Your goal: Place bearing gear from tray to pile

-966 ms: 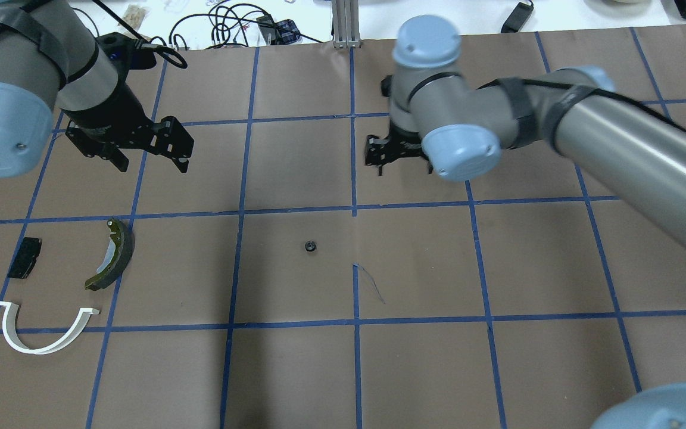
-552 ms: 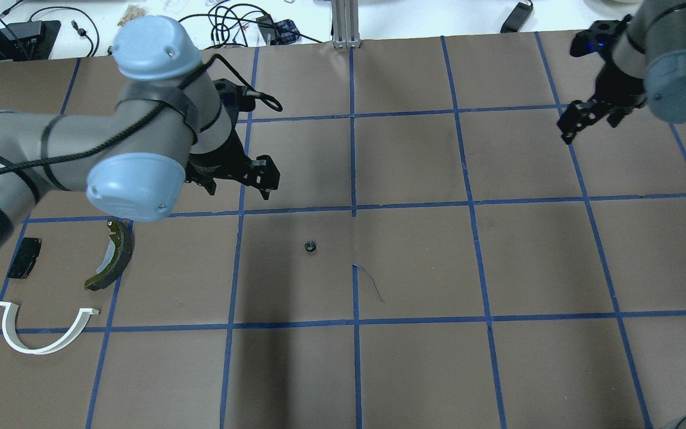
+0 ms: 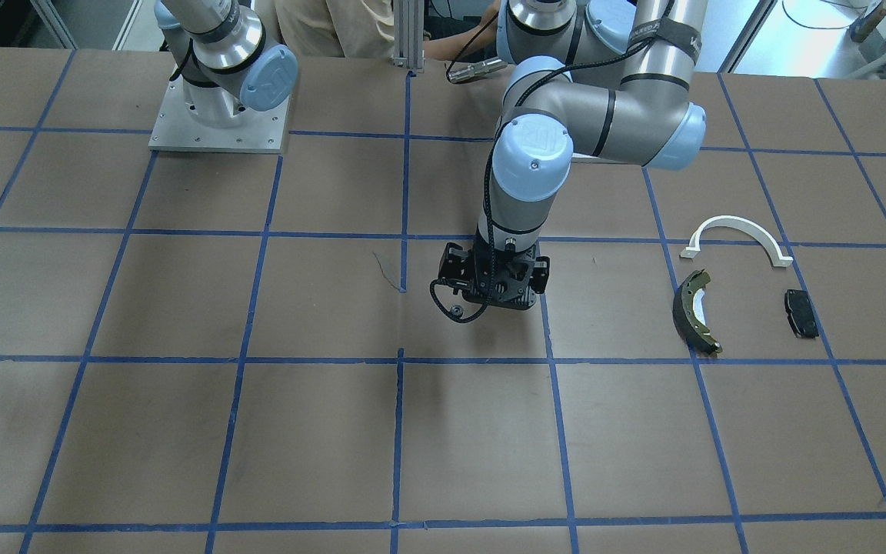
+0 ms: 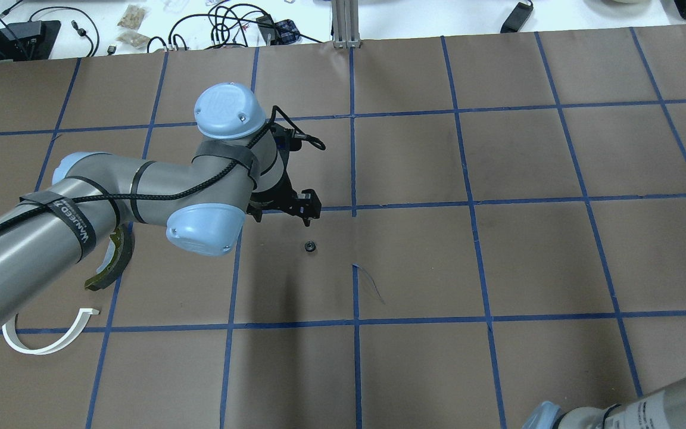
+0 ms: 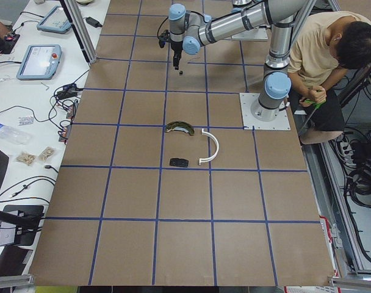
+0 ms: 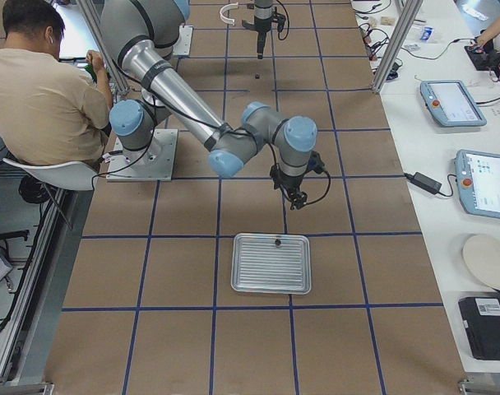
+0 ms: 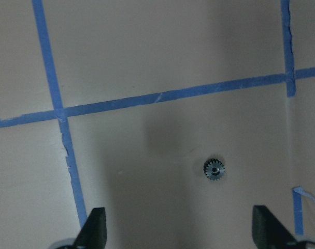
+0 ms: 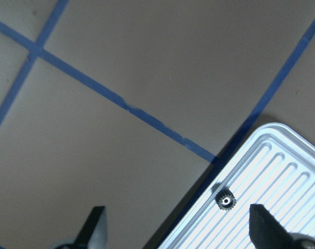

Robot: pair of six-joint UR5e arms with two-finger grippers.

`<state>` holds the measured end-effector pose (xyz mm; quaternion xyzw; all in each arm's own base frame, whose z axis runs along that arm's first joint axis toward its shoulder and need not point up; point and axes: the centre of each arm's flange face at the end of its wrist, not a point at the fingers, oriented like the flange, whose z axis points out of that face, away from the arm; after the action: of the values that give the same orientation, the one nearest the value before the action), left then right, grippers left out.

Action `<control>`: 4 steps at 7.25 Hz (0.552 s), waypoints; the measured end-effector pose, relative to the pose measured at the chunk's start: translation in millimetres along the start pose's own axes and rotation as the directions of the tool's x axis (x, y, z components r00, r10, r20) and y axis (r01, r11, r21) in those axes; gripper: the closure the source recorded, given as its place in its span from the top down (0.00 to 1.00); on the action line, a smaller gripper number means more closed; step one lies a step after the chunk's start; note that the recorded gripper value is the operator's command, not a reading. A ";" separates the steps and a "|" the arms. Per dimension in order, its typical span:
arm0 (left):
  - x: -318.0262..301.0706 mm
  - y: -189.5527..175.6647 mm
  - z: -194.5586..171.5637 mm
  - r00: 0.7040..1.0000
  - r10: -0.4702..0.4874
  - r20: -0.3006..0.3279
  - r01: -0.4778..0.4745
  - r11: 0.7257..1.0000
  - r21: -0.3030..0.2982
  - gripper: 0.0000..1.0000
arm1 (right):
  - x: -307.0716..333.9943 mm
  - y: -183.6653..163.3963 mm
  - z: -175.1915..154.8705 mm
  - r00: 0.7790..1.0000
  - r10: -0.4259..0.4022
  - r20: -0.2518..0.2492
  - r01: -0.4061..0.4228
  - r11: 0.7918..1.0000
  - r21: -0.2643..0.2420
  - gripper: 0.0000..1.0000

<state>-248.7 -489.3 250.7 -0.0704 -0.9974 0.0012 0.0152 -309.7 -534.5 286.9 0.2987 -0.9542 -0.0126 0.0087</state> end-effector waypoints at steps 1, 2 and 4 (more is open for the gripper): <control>7.4 -3.3 14.2 1.000 0.002 -0.001 -0.002 1.000 0.005 0.97 | 23.0 19.6 29.2 0.997 -0.072 -0.002 0.072 0.997 0.003 0.95; 16.0 -5.1 26.8 1.000 0.012 -0.002 -0.012 1.000 0.008 0.95 | 38.9 28.6 55.7 0.985 -0.170 -0.014 0.170 0.985 0.004 0.92; 23.9 -7.7 47.1 1.000 0.023 -0.001 -0.023 1.000 0.000 0.89 | 50.4 33.9 84.7 0.940 -0.340 -0.019 0.340 0.941 0.001 0.89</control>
<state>-274.8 -493.5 204.3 -0.0821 -0.9965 0.0015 0.0156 -372.4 -533.9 203.7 0.4588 -0.8884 -0.0093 0.0145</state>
